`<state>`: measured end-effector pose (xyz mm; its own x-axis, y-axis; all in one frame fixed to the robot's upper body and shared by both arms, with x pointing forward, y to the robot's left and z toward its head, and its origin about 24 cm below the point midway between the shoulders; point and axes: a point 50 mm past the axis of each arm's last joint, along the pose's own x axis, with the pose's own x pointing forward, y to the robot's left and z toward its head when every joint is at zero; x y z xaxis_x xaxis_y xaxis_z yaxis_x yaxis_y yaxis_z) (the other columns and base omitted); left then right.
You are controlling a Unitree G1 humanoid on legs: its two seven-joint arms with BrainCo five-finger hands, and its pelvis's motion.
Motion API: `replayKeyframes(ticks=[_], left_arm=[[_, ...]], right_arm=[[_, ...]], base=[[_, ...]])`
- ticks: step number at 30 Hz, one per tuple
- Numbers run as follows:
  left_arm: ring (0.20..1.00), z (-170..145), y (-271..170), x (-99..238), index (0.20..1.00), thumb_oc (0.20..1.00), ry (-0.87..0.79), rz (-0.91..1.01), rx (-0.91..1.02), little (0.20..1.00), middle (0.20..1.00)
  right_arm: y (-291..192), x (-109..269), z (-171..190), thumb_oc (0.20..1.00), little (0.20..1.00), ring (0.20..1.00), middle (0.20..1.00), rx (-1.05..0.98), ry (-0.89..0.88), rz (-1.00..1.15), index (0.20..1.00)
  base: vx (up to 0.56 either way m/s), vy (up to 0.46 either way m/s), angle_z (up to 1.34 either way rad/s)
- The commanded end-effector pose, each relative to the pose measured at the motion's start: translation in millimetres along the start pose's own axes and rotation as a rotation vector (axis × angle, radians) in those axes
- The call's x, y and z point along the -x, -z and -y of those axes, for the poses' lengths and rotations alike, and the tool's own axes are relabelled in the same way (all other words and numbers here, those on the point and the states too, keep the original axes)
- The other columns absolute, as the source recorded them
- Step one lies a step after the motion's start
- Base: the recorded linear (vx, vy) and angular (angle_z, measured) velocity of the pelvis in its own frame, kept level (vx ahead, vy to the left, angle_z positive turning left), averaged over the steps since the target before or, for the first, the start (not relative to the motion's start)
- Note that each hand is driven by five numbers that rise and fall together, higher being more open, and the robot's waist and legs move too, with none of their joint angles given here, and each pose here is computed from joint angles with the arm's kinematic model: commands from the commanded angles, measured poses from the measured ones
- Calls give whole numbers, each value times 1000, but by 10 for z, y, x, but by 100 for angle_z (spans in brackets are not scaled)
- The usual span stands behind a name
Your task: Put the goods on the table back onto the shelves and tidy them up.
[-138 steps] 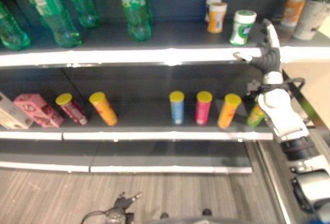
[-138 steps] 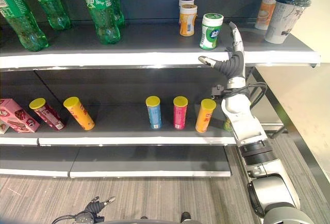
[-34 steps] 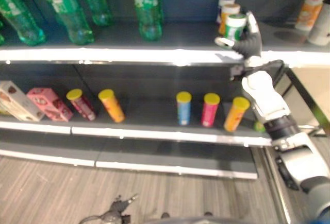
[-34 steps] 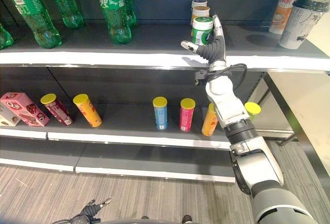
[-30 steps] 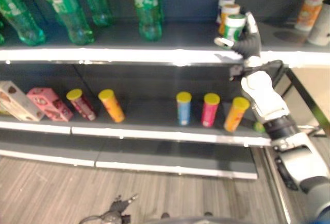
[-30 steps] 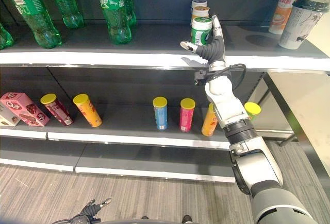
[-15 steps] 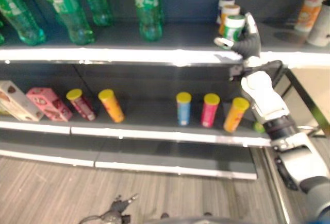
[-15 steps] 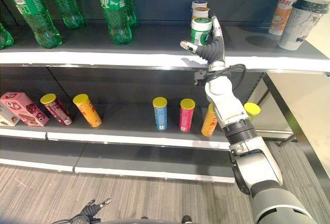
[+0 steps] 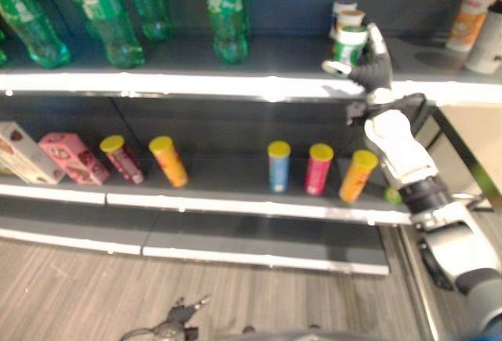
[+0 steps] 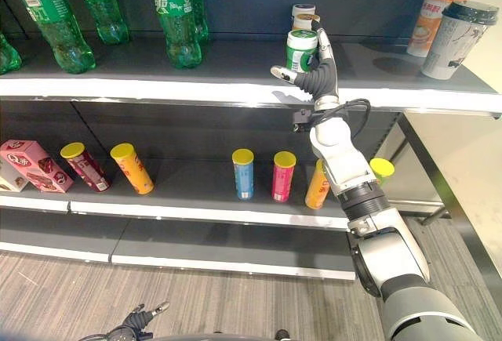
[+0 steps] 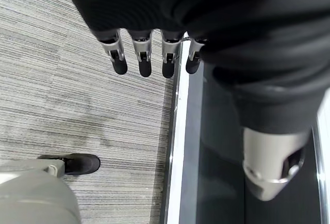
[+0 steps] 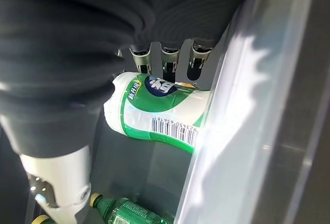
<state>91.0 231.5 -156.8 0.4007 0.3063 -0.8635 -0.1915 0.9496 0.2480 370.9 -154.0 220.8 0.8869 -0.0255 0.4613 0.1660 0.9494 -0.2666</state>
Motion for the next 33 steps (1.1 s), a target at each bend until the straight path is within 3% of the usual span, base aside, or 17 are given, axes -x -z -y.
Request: replayKeyframes(ticks=[1,6,10,19,26,33], left_arm=[[1000,-172,-376,-75,1000,1000,-57,94,-20,1000,1000],[1000,-170,-388,-75,1000,1000,-62,100,-11,1000,1000],[1000,-190,-408,-80,1000,1000,-74,106,-8,1000,1000],[1000,-195,-459,-87,1000,1000,-82,121,-1,1000,1000],[1000,-320,-373,-79,1000,1000,-70,108,25,1000,1000],[1000,-320,-429,-69,1000,1000,-15,154,6,1000,1000]], right_arm=[[-108,-131,-11,1000,1000,1000,1000,10,13,26,1000],[-270,-133,176,1000,1000,1000,1000,81,108,123,1000],[-672,-28,447,1000,1000,1000,1000,141,204,354,1000],[-1002,469,807,1000,1000,1000,1000,213,231,602,1000],[-804,781,1009,1000,1000,1000,1000,2,23,523,1000],[-417,1006,1110,1000,1000,1000,1000,30,-149,311,1000]], base=[[0,0,0],[0,0,0],[0,0,0],[8,17,-3],[-1,39,-20],[-60,94,-30]])
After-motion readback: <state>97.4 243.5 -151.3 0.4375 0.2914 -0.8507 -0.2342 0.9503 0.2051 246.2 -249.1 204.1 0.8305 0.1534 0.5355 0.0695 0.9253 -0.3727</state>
